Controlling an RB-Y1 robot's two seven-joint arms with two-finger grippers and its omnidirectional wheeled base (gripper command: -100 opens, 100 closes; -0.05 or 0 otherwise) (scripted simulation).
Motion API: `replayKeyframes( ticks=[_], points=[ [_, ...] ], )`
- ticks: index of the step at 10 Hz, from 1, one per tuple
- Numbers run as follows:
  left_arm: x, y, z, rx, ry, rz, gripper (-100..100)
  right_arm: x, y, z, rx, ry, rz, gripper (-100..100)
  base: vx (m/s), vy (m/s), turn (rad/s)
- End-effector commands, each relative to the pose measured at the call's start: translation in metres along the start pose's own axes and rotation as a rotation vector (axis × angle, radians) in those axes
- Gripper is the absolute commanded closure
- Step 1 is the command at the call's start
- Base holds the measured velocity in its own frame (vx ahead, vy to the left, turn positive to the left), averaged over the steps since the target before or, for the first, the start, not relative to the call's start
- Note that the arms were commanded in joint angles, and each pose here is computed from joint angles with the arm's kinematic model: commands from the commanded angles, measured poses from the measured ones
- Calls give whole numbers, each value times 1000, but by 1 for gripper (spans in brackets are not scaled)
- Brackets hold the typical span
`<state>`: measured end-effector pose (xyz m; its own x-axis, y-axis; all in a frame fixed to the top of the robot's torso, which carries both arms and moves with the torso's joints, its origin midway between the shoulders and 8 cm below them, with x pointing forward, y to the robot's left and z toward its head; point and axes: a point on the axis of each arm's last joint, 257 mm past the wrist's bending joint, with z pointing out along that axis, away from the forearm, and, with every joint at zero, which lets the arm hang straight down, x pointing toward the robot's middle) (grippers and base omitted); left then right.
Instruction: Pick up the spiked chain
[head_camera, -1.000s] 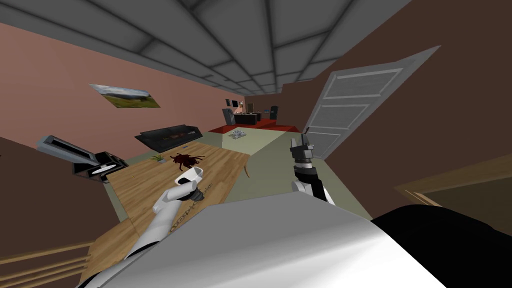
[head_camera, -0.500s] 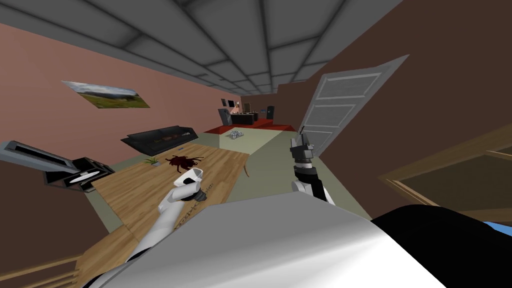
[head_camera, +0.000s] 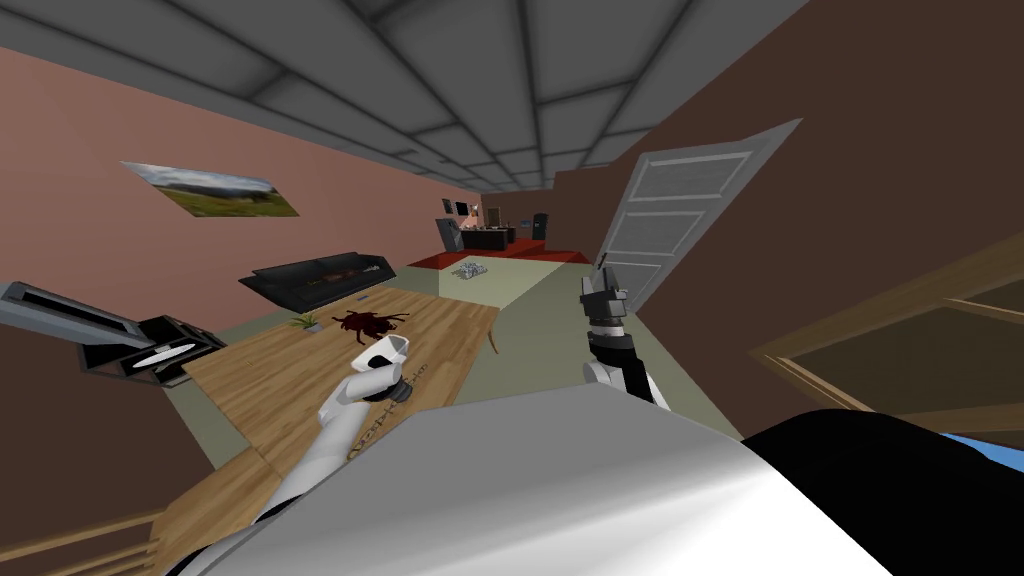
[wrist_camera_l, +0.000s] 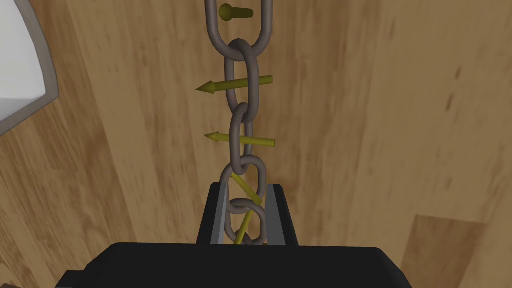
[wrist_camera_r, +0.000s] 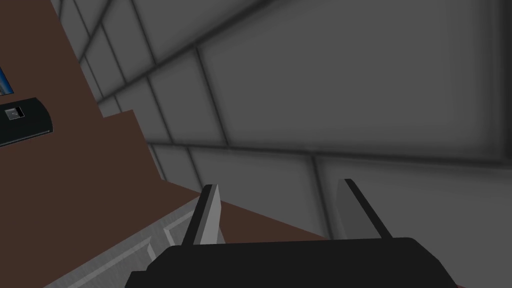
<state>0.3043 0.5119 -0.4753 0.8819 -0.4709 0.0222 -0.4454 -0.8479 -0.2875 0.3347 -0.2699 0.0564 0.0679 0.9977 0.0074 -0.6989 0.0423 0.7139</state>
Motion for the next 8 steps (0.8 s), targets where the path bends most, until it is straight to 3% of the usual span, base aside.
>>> replayKeyframes(
  ticks=[1, 2, 3, 4, 8],
  points=[
    [0, 0, 0, 0, 0, 0, 100, 0, 0, 0, 0, 0, 0, 0, 0, 0, 0],
    [0, 0, 0, 0, 0, 0, 100, 0, 0, 0, 0, 0, 0, 0, 0, 0, 0],
    [0, 0, 0, 0, 0, 0, 0, 0, 0, 0, 0, 0, 0, 0, 0, 0, 0],
    [-1, -4, 0, -1, 2, 10, 100, 0, 0, 0, 0, 0, 0, 0, 38, -53, 133],
    [-6, -21, -3, -2, 12, 43, 100, 0, 0, 0, 0, 0, 0, 0, 56, -76, 112]
  ],
)
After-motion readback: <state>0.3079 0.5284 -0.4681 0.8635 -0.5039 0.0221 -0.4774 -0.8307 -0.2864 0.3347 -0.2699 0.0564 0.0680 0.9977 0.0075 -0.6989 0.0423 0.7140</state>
